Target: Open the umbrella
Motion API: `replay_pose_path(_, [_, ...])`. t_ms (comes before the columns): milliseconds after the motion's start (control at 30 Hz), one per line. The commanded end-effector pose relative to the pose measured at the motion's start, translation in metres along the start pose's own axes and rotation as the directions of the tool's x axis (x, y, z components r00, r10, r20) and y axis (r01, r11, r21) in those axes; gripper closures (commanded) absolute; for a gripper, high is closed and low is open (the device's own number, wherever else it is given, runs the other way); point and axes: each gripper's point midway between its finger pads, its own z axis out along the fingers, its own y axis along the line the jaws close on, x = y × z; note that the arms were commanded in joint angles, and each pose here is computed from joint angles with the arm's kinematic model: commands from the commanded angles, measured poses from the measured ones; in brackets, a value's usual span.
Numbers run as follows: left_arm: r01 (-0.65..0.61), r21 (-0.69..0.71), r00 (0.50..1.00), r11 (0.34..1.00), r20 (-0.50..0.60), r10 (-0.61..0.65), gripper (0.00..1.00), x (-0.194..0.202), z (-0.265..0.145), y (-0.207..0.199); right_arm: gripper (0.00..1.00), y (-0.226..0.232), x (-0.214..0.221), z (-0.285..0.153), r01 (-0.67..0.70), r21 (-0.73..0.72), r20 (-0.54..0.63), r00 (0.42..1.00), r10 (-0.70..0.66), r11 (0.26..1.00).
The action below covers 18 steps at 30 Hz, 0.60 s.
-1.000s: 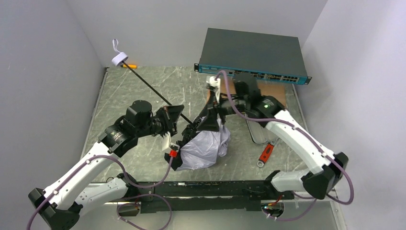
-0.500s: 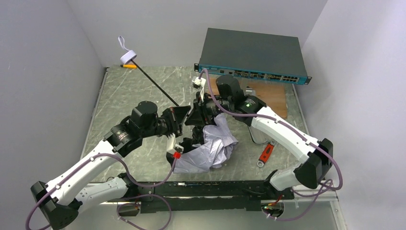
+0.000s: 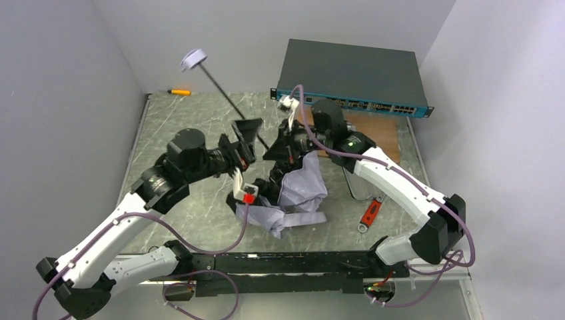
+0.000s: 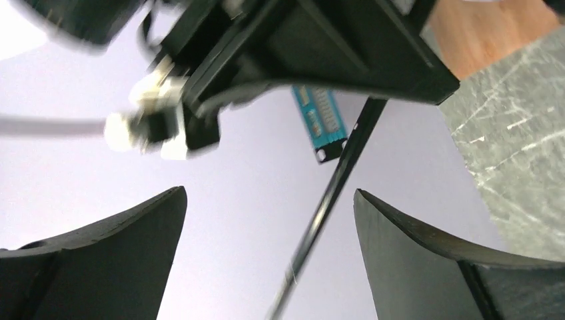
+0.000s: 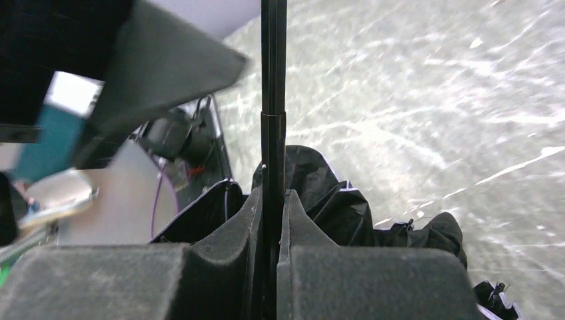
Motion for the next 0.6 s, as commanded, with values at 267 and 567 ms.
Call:
replay_pose_path(267, [0.935,-0.244,0.311,0.257,0.214,-0.926,0.00,0.003,-0.101,0.059,1.00,0.052,-0.132,-0.080,0.331,0.183,0.578,0.725,-0.374,0.926])
replay_pose_path(567, [0.978,0.107,-0.209,-0.180,0.494,-0.844,0.07,0.001,-0.092,0.134,1.00,0.077,-0.134,-0.061,0.476,0.296,0.652,0.533,-0.540,0.828])
